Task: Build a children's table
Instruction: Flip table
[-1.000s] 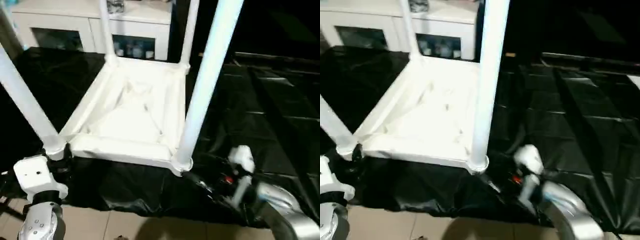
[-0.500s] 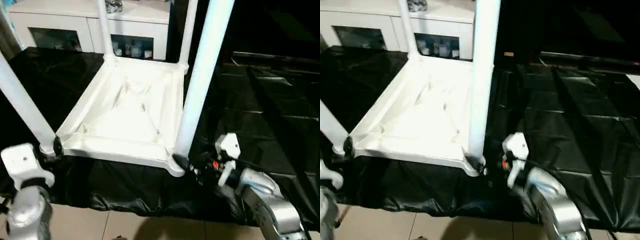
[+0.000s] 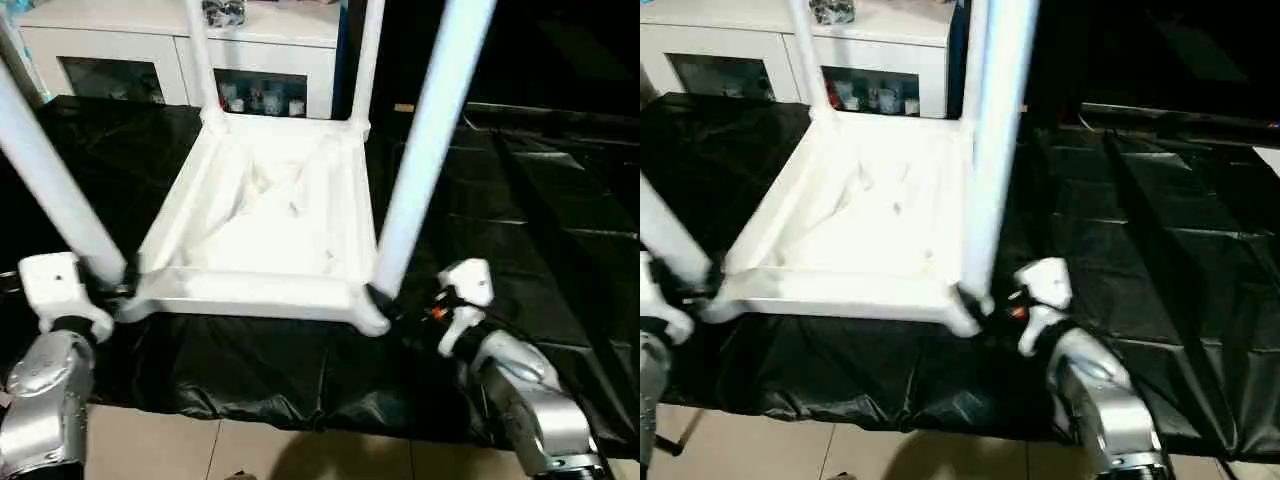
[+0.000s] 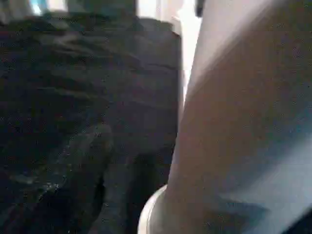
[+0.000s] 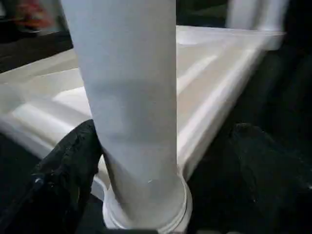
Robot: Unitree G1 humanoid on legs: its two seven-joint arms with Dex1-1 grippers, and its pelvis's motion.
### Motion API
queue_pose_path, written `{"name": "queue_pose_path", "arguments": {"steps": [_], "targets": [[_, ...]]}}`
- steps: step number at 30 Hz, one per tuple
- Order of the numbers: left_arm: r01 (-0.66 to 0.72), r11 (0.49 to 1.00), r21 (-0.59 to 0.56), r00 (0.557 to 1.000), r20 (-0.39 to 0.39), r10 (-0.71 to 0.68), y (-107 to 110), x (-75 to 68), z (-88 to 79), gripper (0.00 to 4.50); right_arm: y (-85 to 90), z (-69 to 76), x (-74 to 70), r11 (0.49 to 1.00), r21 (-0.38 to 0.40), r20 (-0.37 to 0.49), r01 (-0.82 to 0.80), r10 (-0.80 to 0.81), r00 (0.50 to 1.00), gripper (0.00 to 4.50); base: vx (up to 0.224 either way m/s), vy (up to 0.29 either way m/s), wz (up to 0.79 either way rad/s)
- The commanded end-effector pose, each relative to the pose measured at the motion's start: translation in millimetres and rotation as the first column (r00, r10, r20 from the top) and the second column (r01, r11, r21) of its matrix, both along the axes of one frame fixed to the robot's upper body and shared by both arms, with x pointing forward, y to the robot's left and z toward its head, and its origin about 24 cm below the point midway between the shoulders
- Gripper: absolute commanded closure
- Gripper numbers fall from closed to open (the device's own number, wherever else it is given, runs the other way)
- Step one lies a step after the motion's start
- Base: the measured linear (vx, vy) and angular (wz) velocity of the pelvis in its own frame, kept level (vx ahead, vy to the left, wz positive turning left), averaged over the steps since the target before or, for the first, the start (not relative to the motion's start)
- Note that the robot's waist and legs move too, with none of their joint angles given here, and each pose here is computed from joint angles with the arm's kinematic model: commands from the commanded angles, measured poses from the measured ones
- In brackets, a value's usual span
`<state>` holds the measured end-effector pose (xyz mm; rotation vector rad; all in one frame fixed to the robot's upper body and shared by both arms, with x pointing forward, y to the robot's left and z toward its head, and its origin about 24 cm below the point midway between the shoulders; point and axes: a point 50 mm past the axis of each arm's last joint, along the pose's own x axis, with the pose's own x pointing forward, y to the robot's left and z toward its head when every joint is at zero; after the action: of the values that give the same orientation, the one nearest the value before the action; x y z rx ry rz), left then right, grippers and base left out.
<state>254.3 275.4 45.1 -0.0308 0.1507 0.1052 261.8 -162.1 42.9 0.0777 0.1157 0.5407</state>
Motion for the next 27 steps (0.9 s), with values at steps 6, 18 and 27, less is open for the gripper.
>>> {"name": "queue_pose_path", "arguments": {"steps": [6,18,27], "targets": [[-0.071,0.997,-0.032,0.997,-0.007,0.07,-28.7,-19.1,-10.0,0.84,-33.9,6.6,-5.4,0.988,-0.021,0.027,0.152,-0.151,0.988,0.0,0.0,0.0,0.0],[-0.151,0.987,-0.057,0.98,0.12,0.156,-34.9,-20.7,11.0,1.7,-20.7,13.6,-66.3,0.973,0.015,-0.106,-0.232,0.232,0.967,0.0,0.0,0.0,0.0],[-0.106,0.988,-0.11,0.99,0.084,0.115,-53.7,-20.8,8.0,2.26,16.1,15.1,-48.8,0.955,0.012,-0.141,-0.296,0.295,0.945,0.0,0.0,0.0,0.0]]}}
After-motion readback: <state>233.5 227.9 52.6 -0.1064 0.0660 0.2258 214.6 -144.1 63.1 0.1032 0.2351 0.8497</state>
